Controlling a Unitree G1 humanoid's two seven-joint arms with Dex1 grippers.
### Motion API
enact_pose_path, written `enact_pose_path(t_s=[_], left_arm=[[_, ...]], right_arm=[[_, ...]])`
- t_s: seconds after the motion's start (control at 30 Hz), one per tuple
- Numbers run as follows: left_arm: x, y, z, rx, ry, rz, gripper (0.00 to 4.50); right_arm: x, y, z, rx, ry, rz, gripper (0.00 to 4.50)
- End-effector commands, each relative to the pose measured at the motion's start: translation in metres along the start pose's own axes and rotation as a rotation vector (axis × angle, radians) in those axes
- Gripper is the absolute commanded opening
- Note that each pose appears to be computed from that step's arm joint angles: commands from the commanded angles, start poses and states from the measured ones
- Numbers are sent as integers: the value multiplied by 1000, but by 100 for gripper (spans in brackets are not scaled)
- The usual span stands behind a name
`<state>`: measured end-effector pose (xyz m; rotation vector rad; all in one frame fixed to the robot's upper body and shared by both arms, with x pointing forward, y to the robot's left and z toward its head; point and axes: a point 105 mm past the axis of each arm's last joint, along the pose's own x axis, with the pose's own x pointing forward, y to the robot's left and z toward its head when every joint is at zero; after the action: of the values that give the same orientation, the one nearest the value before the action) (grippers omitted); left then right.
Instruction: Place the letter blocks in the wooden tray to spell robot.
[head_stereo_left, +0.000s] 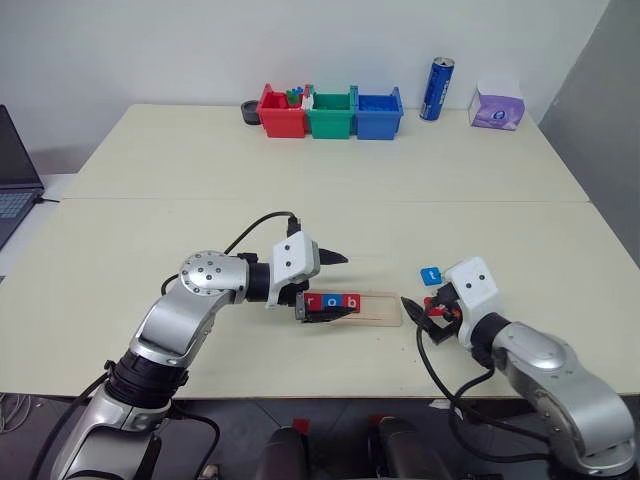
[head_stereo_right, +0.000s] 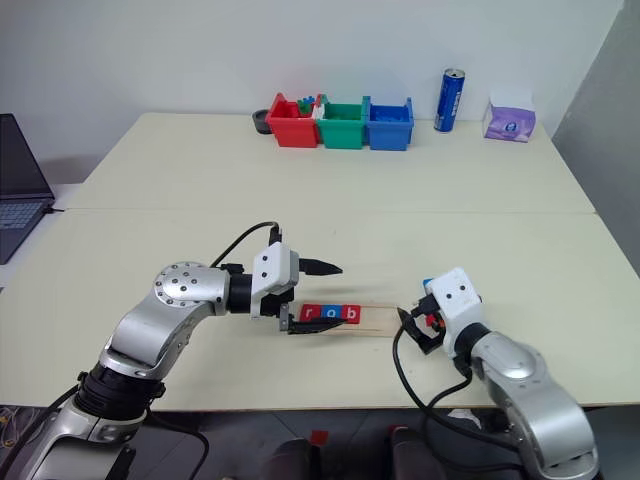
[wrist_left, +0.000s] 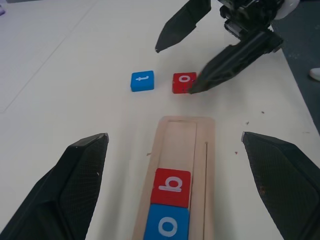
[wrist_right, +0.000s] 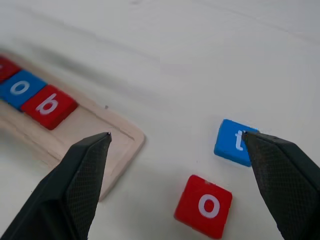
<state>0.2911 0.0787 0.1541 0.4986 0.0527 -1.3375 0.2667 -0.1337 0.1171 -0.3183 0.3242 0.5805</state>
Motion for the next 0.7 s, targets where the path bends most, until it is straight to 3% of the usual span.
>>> enact_pose_path(t_s=[0.03,0.17,0.57,0.7], left_arm=[[-3,6,10,46,-21,20,450],[-4,6,9,47,-17,20,450],[-9,2,4,44,1,24,450],[-10,3,3,45,7,28,450]], right_arm=[[-3,-11,3,-118,19,185,445],[0,-32,-10,-290,116,279,445],[15,-45,-18,-411,197,497,445],[14,-43,-23,-412,230,553,352]])
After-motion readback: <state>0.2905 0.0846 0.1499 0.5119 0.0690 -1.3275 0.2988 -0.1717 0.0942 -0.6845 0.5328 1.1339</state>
